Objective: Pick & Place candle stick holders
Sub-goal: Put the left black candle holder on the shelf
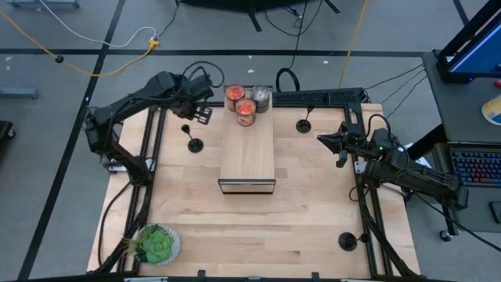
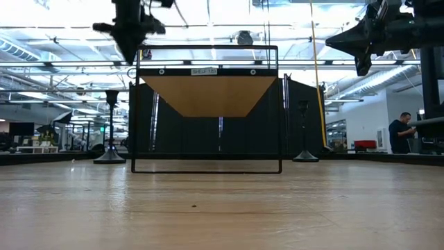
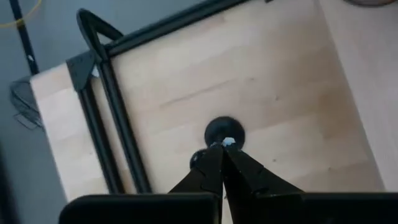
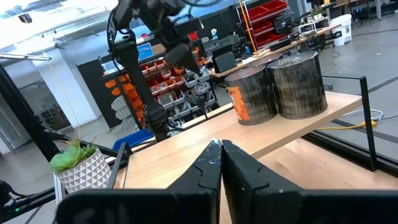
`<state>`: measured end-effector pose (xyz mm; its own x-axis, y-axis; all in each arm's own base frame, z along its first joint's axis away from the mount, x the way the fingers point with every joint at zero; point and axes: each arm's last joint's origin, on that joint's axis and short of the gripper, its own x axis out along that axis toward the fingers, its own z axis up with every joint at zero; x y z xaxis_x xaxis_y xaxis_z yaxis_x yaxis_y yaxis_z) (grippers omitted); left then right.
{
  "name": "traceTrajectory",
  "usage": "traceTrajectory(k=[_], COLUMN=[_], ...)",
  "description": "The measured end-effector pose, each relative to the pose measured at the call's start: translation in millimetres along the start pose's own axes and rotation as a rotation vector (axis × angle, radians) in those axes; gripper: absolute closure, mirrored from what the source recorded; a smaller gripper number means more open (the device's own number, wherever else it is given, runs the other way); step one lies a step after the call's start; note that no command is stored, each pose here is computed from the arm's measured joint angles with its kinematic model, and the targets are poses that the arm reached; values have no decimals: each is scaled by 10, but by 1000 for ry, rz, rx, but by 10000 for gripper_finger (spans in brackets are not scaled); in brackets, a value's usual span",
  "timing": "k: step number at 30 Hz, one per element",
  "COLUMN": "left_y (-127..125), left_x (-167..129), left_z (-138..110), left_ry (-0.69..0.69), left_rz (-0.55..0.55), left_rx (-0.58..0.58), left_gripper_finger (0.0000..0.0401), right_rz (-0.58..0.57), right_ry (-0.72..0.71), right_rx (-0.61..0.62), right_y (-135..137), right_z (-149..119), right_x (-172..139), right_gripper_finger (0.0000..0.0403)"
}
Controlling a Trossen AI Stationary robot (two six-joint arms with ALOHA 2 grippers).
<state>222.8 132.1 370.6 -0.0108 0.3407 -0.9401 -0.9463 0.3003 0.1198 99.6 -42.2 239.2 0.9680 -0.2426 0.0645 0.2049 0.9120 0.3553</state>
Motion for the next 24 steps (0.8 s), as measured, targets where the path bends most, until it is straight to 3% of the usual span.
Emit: traceTrajectory(k=[5, 11, 18, 24], left_y=[144, 247, 301, 344], left_x=[250, 461, 531, 552], left_z=[-66, -112, -82, -50], left_ry=[108, 177, 193, 211], left_rz=[46, 95, 83, 62], left_rx=[-5, -20, -49, -64], left_gripper_finger=[381, 310, 224, 204], right_rz=[0, 0, -2, -4], right_ry=[0, 0, -1, -1], right_rx=[0, 0, 0, 0], right_y=[0, 0, -1, -1], right_z=[0, 0, 0, 0], right_x=[0, 0, 0, 0], right_gripper_finger=[399, 399, 399, 399])
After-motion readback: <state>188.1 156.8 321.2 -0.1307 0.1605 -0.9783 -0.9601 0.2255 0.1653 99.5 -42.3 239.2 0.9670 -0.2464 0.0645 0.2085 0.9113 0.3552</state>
